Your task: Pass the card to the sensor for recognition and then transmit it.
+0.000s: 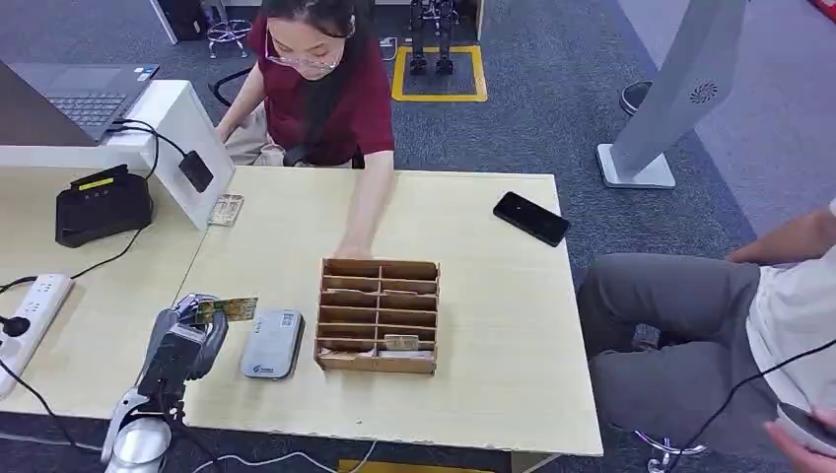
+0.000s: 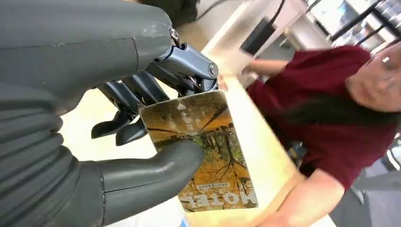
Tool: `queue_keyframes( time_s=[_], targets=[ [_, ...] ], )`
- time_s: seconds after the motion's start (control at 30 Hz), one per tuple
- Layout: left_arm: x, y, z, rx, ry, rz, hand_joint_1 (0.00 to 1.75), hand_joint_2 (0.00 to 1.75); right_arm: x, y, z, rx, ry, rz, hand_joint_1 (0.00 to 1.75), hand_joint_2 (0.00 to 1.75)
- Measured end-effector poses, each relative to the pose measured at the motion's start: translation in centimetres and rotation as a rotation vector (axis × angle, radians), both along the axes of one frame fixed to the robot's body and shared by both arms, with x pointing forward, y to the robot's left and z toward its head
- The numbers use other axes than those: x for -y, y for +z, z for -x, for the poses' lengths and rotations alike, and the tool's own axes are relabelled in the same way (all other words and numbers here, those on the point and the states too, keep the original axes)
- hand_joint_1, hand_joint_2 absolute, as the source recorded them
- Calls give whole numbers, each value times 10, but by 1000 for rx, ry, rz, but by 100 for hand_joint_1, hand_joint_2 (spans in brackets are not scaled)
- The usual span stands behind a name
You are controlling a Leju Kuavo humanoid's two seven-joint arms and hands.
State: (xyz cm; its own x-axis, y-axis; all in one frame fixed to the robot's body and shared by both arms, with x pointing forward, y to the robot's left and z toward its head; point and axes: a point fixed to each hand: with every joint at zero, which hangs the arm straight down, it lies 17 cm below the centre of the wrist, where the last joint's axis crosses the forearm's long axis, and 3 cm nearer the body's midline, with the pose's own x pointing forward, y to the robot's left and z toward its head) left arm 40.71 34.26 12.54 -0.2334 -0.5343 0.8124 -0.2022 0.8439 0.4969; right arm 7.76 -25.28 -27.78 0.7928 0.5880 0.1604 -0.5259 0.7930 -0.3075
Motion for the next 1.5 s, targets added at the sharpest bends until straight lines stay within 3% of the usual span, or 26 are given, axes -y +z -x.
queue_keyframes(
  time_s=[0.37, 1.5],
  targets=[
    [3, -33, -1, -126, -16, 9, 175, 175, -2, 0, -1, 7, 13, -2, 0, 175],
    [9, -93, 4, -317, 2, 44, 175, 175, -1, 1, -2, 11, 25, 3, 0, 175]
  ],
)
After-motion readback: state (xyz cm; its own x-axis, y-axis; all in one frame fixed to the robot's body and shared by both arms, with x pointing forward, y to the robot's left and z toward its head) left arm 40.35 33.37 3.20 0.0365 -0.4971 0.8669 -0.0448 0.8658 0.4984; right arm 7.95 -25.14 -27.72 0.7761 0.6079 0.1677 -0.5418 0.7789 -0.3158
